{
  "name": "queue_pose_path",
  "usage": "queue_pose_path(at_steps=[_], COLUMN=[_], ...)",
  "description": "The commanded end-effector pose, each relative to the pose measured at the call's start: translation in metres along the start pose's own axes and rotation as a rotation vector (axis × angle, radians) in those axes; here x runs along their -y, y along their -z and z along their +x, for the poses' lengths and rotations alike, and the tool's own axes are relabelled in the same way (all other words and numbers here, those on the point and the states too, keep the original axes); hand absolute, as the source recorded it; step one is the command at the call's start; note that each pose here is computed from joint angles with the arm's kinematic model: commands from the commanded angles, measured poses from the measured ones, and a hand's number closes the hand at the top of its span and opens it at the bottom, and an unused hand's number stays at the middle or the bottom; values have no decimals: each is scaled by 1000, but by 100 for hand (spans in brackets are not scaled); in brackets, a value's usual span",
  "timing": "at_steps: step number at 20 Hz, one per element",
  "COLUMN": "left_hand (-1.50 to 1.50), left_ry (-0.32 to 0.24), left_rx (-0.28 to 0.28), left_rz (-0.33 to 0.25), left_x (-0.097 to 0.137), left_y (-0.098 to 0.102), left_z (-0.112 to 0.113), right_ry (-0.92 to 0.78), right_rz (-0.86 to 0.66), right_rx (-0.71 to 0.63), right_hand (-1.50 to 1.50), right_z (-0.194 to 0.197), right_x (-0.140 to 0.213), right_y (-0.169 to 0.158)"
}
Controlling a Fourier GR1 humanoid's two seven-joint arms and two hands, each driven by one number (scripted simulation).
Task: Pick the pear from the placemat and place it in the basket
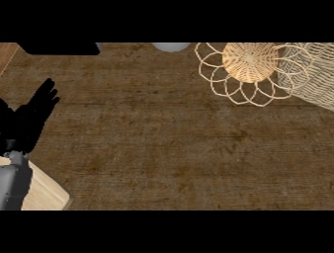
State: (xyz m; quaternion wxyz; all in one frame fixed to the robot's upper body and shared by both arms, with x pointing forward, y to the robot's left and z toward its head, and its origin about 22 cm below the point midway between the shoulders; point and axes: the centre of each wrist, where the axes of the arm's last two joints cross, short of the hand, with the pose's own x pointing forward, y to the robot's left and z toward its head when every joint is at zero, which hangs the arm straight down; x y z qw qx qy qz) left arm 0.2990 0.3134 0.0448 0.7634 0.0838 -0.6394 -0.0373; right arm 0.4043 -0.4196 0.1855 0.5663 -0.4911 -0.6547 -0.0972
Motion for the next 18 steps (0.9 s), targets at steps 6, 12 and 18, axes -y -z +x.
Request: queue_pose_path(at_steps=[6,12,18], left_hand=[0,0,0], left_ry=[-16,-13,-4], left_rx=[-1,-12,11], left_rz=[24,42,36], left_x=[-17,-10,3], left_y=[-8,-11,-5], left_z=[-7,-5,-10], right_ry=[259,252,207], right_rz=[-158,-48,31], right_rx=[-145,-156,-173], right_hand=[-150,-150,-150], right_z=[-48,-92,-134], right_x=[100,200,261], right_y=[21,21,3])
